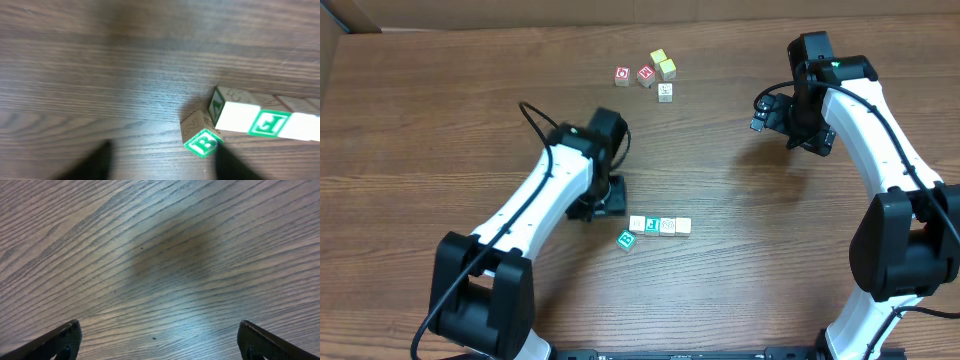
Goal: Flip 5 blocks
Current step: 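Lower the B block beside the 6 block and release it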
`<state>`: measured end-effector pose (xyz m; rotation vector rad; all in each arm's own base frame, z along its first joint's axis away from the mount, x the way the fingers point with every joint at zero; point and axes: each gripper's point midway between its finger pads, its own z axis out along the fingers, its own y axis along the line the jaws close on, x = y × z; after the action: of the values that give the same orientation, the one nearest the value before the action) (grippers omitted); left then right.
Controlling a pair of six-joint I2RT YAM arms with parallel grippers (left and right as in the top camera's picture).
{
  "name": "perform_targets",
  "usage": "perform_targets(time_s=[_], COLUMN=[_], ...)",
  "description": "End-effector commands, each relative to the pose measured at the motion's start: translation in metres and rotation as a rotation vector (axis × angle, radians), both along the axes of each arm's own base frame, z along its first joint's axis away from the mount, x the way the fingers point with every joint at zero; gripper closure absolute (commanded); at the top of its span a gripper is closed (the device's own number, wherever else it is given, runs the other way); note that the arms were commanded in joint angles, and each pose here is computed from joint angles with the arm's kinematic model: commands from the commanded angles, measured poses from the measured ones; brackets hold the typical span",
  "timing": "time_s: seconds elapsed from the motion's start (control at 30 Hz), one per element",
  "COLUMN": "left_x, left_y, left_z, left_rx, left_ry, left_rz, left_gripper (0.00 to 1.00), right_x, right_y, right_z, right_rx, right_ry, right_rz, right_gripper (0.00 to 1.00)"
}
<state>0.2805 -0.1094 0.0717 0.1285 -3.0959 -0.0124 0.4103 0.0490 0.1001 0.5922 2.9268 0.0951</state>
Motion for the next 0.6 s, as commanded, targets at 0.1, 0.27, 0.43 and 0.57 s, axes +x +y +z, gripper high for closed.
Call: perform_targets(time_s=[0.1,0.27,0.43,0.57], left_x=[-0.011,-0.038,-0.052,-0.061], left_y=[-0.006,-0.024,-0.036,-0.048], left_z=[0.014,-0.004,-0.017,-0.019], left_rx=[-0.041,-0.058,-0.044,-0.063], left_ry=[0.041,0.105,0.118,0.132], left_rz=[-0.007,-0.057,-0.052,-0.062], left_gripper=[0.96,0.96,0.96,0.96], right_x=[0.005,0.005,0.005,0.005], right_y=[-0.001,-0.001,-0.001,-0.001], right_z=[0.010,0.010,0.010,0.010], right_rx=[-0.004,-0.004,-0.004,-0.004], right_ry=[-0.034,-0.034,-0.034,-0.034], right_rz=[0.004,0.004,0.004,0.004], right_gripper=[0.00,0.00,0.00,0.00])
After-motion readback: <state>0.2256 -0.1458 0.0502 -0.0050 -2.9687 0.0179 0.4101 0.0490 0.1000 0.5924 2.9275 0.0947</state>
